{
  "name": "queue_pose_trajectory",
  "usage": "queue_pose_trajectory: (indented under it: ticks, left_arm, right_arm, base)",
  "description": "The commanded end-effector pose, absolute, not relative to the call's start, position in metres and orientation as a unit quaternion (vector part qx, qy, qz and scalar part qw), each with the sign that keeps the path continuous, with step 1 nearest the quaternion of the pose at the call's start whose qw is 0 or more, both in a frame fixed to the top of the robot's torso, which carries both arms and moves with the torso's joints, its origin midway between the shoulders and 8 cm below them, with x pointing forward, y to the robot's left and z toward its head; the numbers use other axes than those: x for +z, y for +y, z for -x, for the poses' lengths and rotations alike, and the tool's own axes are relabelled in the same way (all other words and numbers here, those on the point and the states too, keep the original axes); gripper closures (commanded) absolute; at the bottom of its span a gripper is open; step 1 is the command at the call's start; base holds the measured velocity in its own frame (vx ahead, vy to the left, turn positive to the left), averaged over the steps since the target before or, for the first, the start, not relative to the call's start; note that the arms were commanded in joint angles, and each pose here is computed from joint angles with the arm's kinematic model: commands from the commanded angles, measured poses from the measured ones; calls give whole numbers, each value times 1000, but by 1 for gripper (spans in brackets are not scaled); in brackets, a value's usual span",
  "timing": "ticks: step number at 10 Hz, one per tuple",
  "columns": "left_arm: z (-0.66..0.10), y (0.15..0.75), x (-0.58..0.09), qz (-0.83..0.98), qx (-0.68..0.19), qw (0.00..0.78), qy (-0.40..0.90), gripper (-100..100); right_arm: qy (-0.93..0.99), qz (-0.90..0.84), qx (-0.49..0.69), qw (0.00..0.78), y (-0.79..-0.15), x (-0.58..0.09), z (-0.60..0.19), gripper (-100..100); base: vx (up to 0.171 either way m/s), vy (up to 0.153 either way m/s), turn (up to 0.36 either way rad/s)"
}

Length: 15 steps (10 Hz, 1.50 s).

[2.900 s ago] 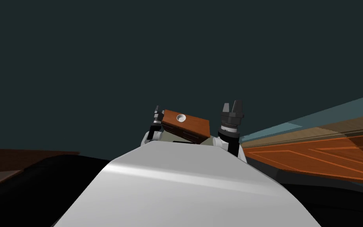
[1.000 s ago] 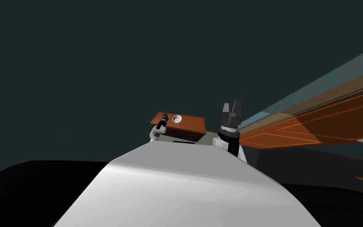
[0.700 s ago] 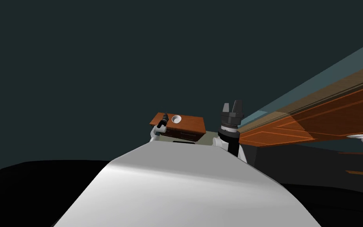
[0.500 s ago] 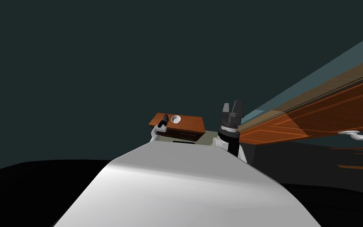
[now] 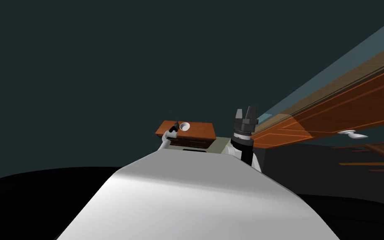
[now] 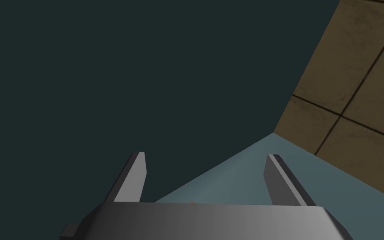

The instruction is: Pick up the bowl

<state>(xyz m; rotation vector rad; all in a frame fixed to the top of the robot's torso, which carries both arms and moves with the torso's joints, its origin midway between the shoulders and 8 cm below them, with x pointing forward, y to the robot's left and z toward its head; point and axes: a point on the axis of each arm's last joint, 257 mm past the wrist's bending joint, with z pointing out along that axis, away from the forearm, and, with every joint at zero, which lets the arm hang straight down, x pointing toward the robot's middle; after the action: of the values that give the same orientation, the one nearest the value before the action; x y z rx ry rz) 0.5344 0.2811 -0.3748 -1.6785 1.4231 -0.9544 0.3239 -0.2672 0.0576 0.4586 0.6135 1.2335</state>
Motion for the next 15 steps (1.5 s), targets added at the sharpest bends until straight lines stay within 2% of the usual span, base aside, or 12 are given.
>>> queue_pose_trajectory:
  ticks: [1,15]
  left_arm:
    - [-530,279,-396,668,-346,343,562,-100]
    - [-495,276,-490,745,-190,227,598,-100]
  right_arm:
    - [281,-210,564,748,-267,58,-324,0]
    - [281,-210,564,748,-267,58,-324,0]
  base:
    - [7,14,-98]
    - [4,12,-84]
